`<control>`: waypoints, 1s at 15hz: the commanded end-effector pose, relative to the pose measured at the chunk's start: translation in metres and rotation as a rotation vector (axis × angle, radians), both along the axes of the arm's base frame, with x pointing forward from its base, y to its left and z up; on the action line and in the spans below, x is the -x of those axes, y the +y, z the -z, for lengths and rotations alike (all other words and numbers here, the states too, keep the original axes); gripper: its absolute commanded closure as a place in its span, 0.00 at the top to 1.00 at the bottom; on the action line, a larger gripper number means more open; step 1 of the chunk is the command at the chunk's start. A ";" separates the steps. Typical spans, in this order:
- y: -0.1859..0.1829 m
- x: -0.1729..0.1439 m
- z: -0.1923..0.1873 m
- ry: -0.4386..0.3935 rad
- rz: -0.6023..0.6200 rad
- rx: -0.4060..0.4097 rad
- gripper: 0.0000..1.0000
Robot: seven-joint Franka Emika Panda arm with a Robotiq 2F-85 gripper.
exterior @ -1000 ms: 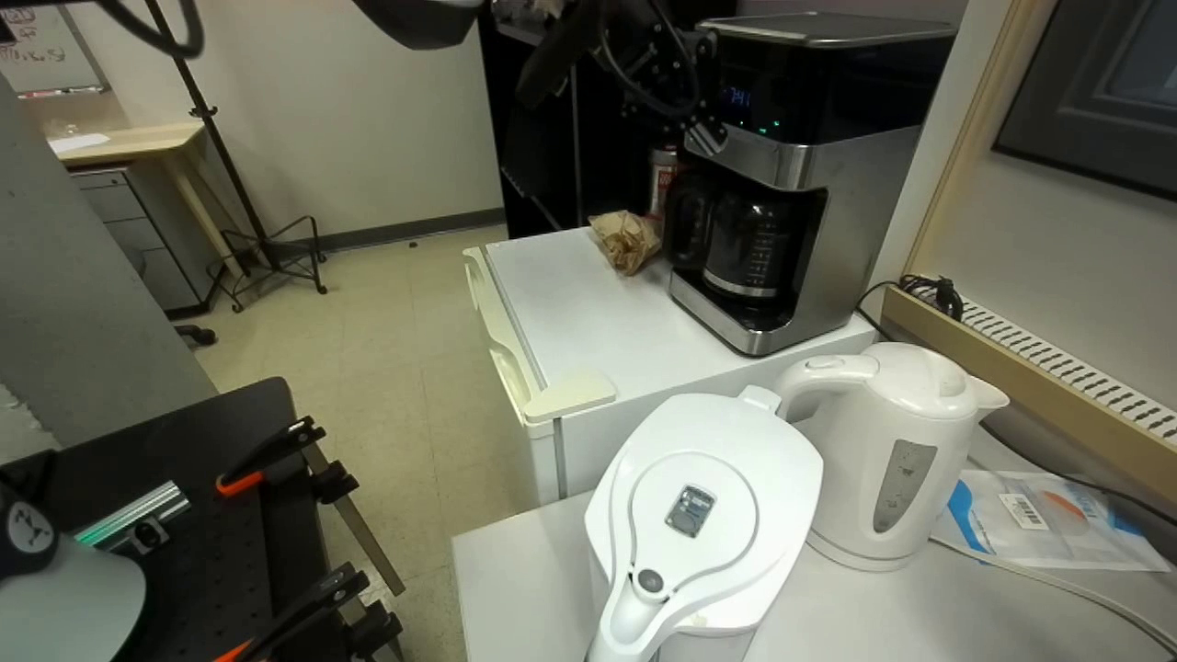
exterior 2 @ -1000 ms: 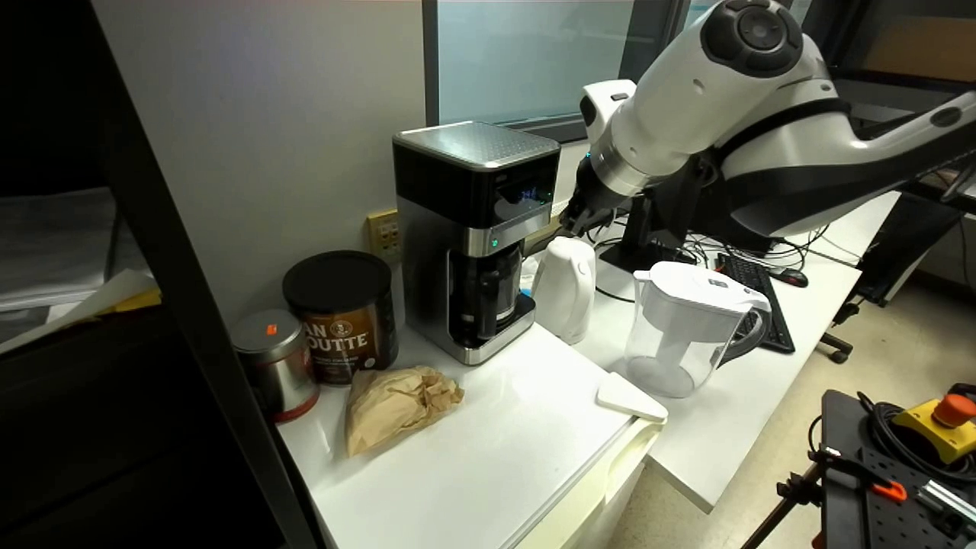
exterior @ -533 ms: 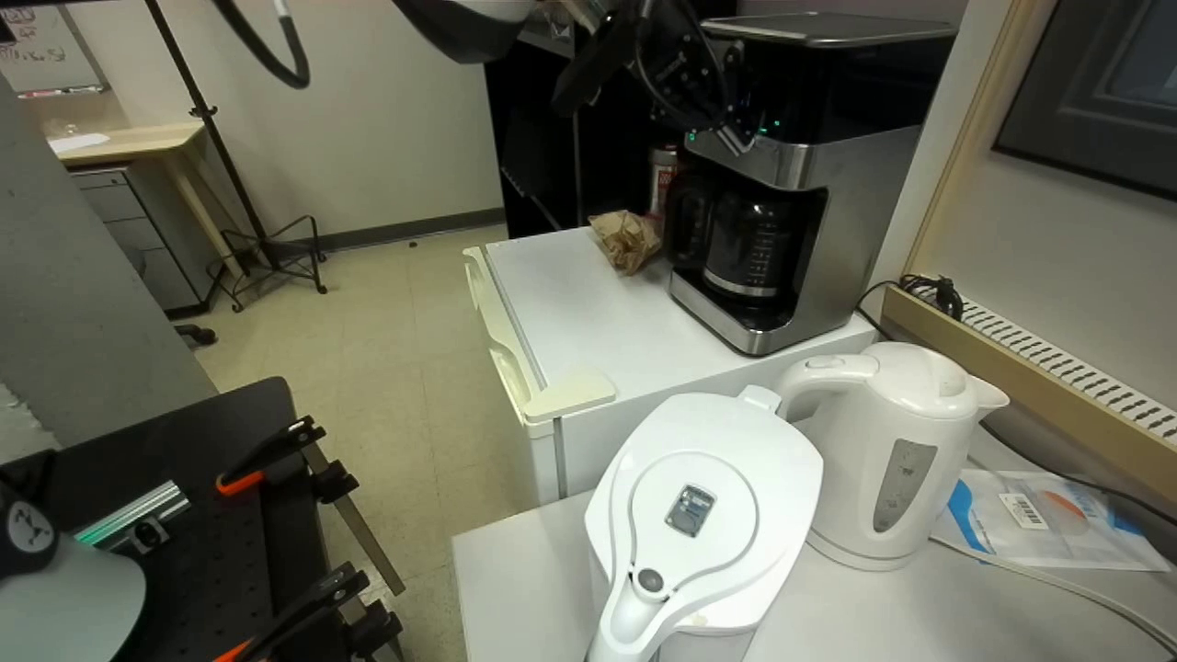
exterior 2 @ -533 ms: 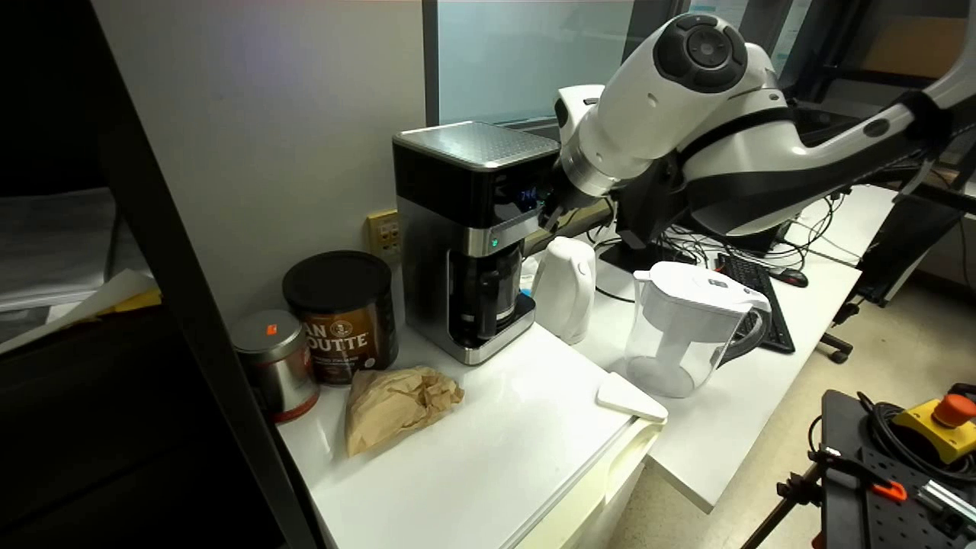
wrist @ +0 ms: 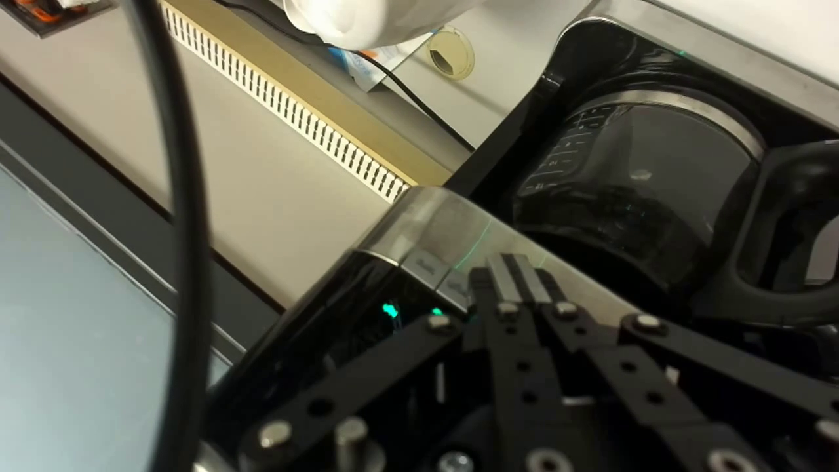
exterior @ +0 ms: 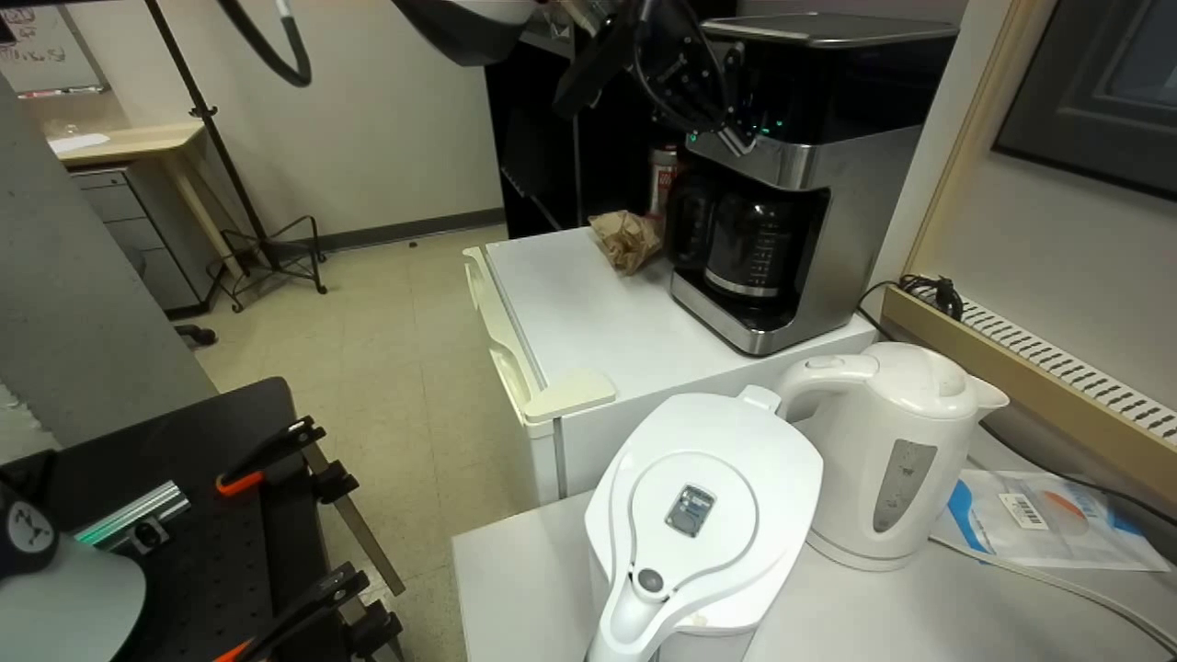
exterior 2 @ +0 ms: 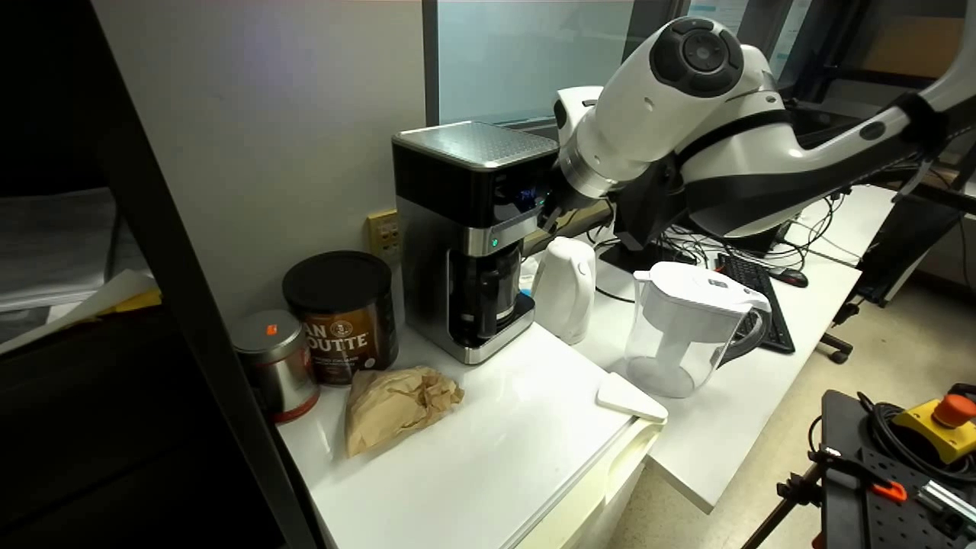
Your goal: Press a button on the coffeemaker.
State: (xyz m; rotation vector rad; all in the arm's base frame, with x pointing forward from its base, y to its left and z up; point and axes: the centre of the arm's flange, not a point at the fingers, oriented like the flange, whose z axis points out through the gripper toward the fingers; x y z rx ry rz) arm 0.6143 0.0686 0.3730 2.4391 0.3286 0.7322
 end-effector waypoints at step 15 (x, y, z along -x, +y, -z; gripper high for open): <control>0.024 0.197 -0.029 0.158 -0.375 0.252 0.01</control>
